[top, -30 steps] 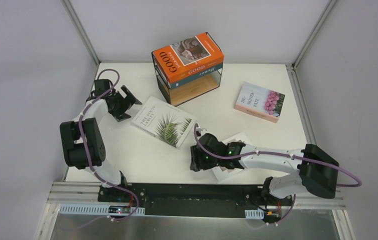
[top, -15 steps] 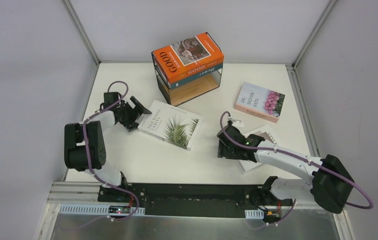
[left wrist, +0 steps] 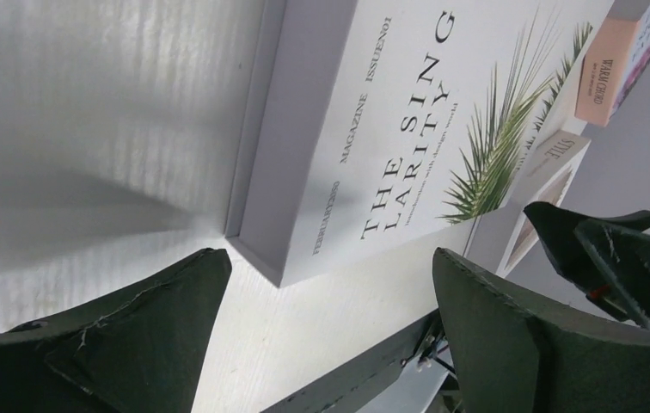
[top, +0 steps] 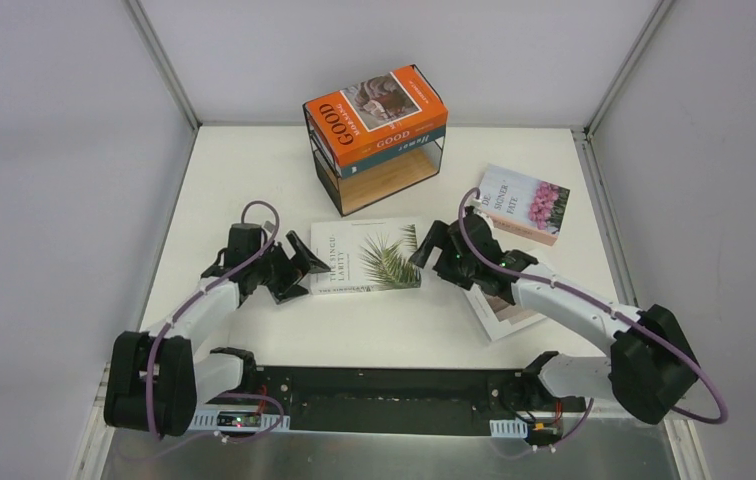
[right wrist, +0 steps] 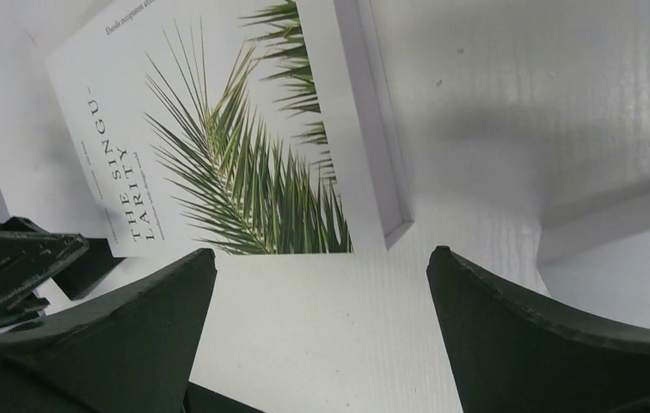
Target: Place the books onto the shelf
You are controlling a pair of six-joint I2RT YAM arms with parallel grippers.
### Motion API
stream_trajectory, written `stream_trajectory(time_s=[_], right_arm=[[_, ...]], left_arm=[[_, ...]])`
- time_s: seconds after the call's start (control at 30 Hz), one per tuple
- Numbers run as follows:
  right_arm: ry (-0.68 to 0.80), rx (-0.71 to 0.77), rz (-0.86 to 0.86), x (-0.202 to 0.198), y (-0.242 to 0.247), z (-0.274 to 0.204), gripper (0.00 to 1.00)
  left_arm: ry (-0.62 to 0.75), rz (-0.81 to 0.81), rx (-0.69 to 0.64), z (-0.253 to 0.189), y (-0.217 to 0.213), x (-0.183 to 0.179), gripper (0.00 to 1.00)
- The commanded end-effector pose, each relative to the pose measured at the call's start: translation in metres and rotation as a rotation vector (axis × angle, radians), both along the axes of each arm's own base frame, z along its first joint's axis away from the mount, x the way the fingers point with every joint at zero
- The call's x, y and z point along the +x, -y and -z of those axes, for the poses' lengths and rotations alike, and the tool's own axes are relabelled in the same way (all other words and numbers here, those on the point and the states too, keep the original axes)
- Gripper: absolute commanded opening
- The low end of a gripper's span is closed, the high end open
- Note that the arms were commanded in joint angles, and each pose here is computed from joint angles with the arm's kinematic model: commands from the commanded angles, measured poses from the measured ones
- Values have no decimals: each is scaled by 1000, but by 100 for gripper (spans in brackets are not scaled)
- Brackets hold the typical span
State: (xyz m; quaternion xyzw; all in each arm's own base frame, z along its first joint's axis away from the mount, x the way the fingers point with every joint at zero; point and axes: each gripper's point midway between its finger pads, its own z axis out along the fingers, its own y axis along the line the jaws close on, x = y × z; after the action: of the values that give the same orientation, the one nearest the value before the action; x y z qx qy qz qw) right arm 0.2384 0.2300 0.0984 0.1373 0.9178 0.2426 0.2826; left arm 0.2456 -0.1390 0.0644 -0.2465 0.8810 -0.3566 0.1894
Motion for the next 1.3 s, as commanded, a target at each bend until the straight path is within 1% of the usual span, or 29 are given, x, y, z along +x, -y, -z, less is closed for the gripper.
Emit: stream_trajectory(time_s=[0.0,0.1,0.23,0.3,0.37,0.5,0.57,0.67,0.77,0.8,0.83,0.9,1.1,1.27], right_arm=[[5,99,-18,17,-15,-1,99],[-21,149,-54,26,-20,6,98],[-22,211,-104,36,-29,11,87],[-18,211,-112,38,-30,13,82],[-22,213,-113,40,-31,15,81],[-41,272,-126,42,-37,18,72],[-38,298,-125,43,-38,16,62],[-37,313,-124,43,-38,13,41],[-29,336,-129,43,-40,6,23],[-23,350,-131,42,-41,1,15],[-21,362,-133,41,-42,-2,8],[-13,388,-143,39,-44,-11,0],[13,437,-132,32,-41,-33,0],[23,433,-118,23,-33,-48,0]], left_arm=[[21,-32,72,-2,-13,-9,95],[36,-18,100,-6,-15,-1,96],[1,0,145,6,-18,13,96],[-13,26,133,13,-14,17,96],[-27,47,111,19,-9,21,95],[-54,55,44,27,0,20,95],[-35,50,20,26,3,23,95],[-26,50,6,24,5,22,95],[-15,54,-1,20,6,23,95],[-13,55,-4,19,6,23,95],[-11,56,-6,18,7,23,95],[-7,58,-8,17,7,23,94],[-1,63,-13,15,8,21,94],[13,61,-12,11,7,20,94]])
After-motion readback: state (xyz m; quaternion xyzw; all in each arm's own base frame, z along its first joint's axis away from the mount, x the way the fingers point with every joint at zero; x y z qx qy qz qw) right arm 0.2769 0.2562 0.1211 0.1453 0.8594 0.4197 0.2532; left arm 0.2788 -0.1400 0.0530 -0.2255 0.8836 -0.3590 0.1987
